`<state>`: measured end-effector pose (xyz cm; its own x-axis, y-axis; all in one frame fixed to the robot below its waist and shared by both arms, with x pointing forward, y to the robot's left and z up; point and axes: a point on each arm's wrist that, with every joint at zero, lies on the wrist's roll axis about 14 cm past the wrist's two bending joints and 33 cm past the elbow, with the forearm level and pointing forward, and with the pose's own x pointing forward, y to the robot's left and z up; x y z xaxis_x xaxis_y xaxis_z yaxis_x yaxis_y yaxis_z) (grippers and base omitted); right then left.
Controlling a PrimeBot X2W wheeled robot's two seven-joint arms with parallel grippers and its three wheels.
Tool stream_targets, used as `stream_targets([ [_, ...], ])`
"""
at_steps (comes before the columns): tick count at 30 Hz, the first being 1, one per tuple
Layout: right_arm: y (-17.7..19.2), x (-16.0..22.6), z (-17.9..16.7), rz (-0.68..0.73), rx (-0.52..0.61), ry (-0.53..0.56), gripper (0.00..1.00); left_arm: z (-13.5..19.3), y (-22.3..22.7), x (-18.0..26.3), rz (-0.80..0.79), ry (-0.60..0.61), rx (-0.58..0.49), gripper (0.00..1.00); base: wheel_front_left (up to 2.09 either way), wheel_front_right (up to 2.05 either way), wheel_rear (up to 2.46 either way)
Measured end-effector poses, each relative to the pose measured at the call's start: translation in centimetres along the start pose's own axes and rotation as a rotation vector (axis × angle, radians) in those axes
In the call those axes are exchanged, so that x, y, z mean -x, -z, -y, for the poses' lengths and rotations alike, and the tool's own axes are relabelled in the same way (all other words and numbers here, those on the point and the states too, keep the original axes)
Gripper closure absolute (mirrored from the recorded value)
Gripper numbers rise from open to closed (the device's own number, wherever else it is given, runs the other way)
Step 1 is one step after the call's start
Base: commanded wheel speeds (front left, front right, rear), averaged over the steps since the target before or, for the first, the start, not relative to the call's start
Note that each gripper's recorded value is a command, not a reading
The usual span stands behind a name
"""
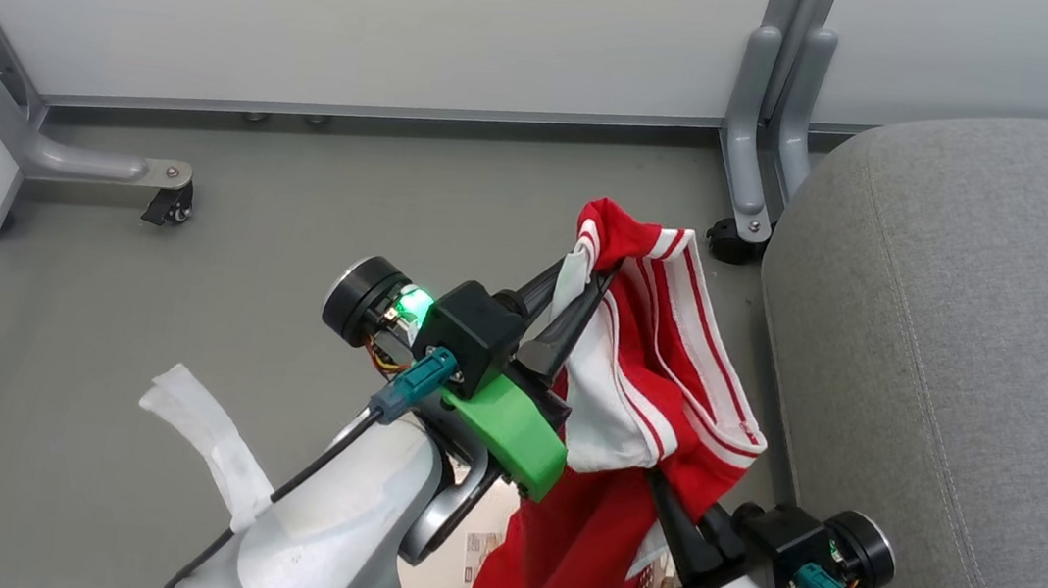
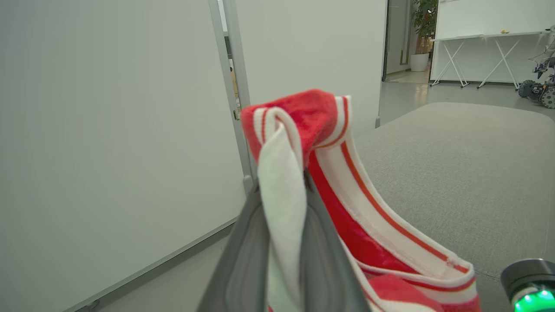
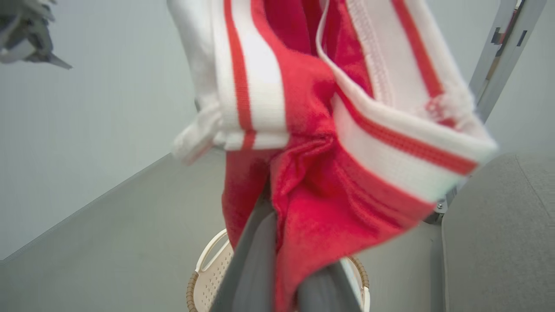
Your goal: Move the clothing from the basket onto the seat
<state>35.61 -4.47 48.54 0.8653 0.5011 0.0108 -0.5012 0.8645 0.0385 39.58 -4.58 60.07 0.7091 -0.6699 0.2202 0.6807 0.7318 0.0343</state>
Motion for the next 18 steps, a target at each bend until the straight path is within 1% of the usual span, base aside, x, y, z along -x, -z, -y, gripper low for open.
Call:
stream_targets([
  [5,-1.0,-0.1,1.1,0.033,0.004,0.035,1.0,-0.5,1.3,0.2,-0.024,-0.008,0.01,1.0,0.0,0.0,0.0],
  [12,-0.9,0.0,1.1,0.032,-0.003,0.038,1.0,-1.0,2.7,0.7,-0.06,-0.014,0.004,1.0,0.0,0.0,0.0],
  [13,-0.9,0.0,1.0,0.032,-0.005,0.037,1.0,-1.0,2.8,0.7,-0.063,-0.016,0.004,0.88,0.0,0.0,0.0],
  [14,-0.9,0.0,1.0,0.032,-0.005,0.037,1.0,-1.2,2.9,0.7,-0.065,-0.022,0.003,0.54,0.0,0.0,0.0],
  [15,-0.9,0.0,1.1,0.033,-0.006,0.038,1.0,-1.3,3.0,0.7,-0.066,-0.027,0.0,0.0,0.0,0.0,0.0],
  [18,-0.8,0.0,1.2,0.031,-0.007,0.042,1.0,-1.7,3.2,0.8,-0.071,-0.043,-0.002,0.0,0.0,0.0,0.0],
])
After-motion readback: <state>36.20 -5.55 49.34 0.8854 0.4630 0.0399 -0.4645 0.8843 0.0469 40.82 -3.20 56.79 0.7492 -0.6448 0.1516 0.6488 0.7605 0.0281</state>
